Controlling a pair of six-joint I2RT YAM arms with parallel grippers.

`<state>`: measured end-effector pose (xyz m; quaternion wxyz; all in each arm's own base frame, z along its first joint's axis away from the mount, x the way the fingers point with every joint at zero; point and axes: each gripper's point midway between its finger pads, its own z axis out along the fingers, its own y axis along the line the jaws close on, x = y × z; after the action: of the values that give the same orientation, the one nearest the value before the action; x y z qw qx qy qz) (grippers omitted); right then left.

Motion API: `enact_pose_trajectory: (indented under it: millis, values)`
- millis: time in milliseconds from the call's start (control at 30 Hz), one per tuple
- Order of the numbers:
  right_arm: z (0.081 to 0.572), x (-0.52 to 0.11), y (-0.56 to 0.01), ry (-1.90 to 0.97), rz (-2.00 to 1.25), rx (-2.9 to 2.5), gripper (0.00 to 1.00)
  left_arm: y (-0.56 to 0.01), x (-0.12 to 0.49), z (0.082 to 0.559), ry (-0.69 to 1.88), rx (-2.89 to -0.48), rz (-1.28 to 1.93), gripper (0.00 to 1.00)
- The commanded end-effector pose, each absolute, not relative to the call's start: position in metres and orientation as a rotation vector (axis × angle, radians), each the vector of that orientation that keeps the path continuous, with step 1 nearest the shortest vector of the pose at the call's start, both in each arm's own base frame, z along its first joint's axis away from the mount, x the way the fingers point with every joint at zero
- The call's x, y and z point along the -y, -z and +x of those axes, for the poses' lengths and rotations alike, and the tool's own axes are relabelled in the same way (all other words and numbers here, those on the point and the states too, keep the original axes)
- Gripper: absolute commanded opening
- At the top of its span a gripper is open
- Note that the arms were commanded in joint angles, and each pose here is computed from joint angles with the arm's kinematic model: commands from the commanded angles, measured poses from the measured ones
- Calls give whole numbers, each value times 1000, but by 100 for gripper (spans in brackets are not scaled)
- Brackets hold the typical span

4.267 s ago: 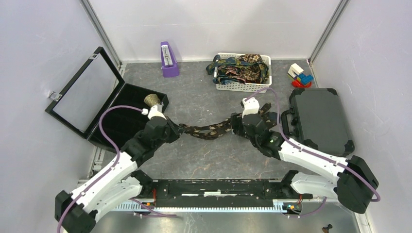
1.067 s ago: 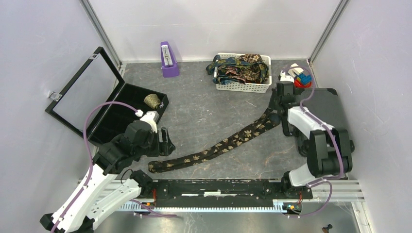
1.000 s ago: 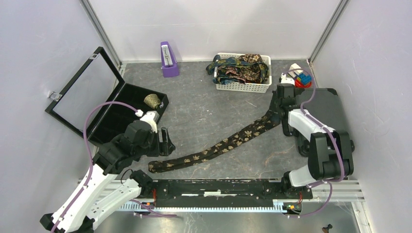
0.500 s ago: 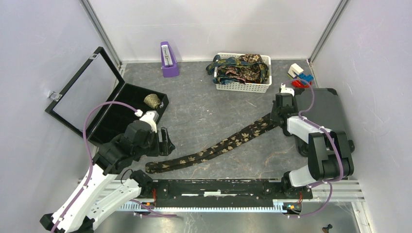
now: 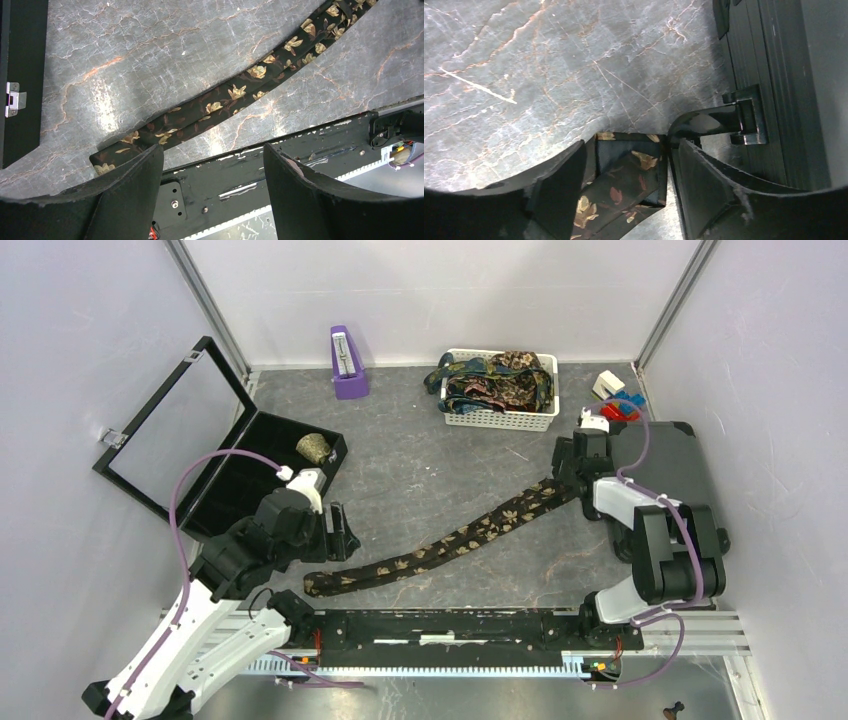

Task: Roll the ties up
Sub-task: Flatten out the tie at the center of the board.

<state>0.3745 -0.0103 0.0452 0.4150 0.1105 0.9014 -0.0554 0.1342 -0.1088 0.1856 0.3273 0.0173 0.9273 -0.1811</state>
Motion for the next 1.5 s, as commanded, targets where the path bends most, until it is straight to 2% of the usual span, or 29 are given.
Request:
enact_pose_trajectory:
  millis: [0,100,233,367,600,800,1200,1400,1467]
  values:
    - [392,6,-87,88,267,-2157,81,-193,112,139,490,-2382,74,79]
    - [384,1,-102,38,323,-2144,86,-194,112,139,496,-2380,75,79]
    - [350,-9,-89,-19,476,-2180,94,-194,112,139,498,-2378,76,79]
    - [328,-22,-70,-81,560,-2197,96,-196,112,138,510,-2368,79,79]
    - [314,-24,-51,-142,693,-2151,86,-196,114,136,525,-2363,92,79]
    - [312,-19,-38,-123,741,-2138,84,-197,114,135,528,-2362,98,79]
    - [306,2,-11,-58,828,-2116,57,-193,115,136,519,-2384,105,79]
    - [303,4,1,-78,823,-2130,54,-192,116,137,513,-2391,105,79]
    - [303,2,3,-91,812,-2130,50,-191,116,137,511,-2393,105,79]
